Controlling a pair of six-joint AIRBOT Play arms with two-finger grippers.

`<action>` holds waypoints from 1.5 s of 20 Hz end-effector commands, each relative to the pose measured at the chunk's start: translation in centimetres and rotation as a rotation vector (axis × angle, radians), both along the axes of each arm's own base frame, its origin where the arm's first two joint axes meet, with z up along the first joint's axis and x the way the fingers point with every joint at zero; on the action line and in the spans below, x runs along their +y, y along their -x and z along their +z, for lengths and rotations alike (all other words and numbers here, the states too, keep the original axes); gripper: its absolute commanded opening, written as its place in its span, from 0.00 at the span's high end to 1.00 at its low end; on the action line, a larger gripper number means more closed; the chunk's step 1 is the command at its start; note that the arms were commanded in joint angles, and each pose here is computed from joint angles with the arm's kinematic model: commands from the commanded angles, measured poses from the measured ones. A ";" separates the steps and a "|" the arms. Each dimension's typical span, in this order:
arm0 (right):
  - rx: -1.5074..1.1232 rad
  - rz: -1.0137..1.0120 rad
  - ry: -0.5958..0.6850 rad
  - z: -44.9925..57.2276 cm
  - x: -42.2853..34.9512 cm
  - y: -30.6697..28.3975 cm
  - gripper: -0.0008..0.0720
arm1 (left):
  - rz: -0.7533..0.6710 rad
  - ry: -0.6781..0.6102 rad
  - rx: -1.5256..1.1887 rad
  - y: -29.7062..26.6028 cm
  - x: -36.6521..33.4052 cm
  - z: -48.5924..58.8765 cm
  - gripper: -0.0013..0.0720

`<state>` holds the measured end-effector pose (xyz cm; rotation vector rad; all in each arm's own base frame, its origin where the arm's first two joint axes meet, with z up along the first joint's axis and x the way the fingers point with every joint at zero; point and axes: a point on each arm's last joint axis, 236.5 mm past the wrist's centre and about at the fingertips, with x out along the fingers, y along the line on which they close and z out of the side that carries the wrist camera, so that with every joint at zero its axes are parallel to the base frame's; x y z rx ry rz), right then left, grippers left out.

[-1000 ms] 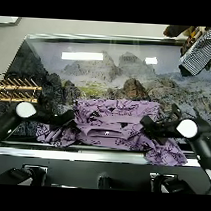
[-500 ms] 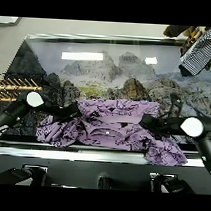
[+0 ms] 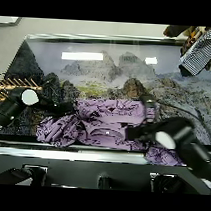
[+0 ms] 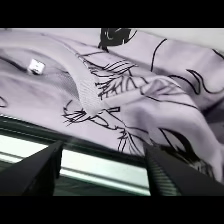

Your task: Fold the clothes and pants, and hang the long-sleeved shirts on hangers.

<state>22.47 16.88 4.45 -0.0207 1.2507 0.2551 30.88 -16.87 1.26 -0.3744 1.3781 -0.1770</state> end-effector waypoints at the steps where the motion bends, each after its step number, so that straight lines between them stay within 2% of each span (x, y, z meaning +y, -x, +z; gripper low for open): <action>1: -0.045 0.068 0.161 -3.7 2.2 -0.7 0.16 | -0.004 -0.021 -0.003 0.0 0.5 0.0 0.23; 13: 0.007 -0.019 0.246 -10.9 1.5 -0.8 0.17 | -0.010 -0.043 0.031 0.7 1.1 -0.3 0.23; 15: -0.014 -0.063 0.248 -11.5 0.9 -1.1 0.25 | -0.010 -0.043 0.031 0.7 1.1 -0.3 0.23; 18: -0.096 -0.149 0.169 -11.4 1.8 -3.0 0.27 | -0.010 -0.043 0.031 0.7 1.1 -0.3 0.23; 19: -0.112 -0.178 0.146 -11.3 2.1 -3.4 0.34 | -0.010 -0.043 0.031 0.7 1.1 -0.3 0.23; 20: -0.117 -0.205 0.129 -11.3 2.2 -3.7 0.45 | -0.011 -0.043 0.031 0.7 1.1 -0.3 0.23; 21: -0.119 -0.230 0.128 -11.2 2.0 -3.7 0.46 | -0.012 -0.043 0.031 0.8 1.1 -0.3 0.23; 22: -0.121 -0.245 0.133 -11.1 1.7 -3.8 0.76 | -0.013 -0.043 0.030 0.8 1.1 -0.3 0.23; 23: -0.116 -0.251 0.143 -10.9 1.4 -3.6 0.91 | -0.031 -0.045 0.022 0.8 1.0 -0.2 0.23; 27: -0.110 -0.304 0.161 -7.2 0.2 -3.1 0.92 | -0.119 -0.042 -0.022 2.0 -0.9 1.0 0.23; 30: -0.073 -0.334 0.110 -5.4 0.6 -2.0 0.92 | -0.210 -0.130 -0.052 4.4 -3.8 0.6 0.23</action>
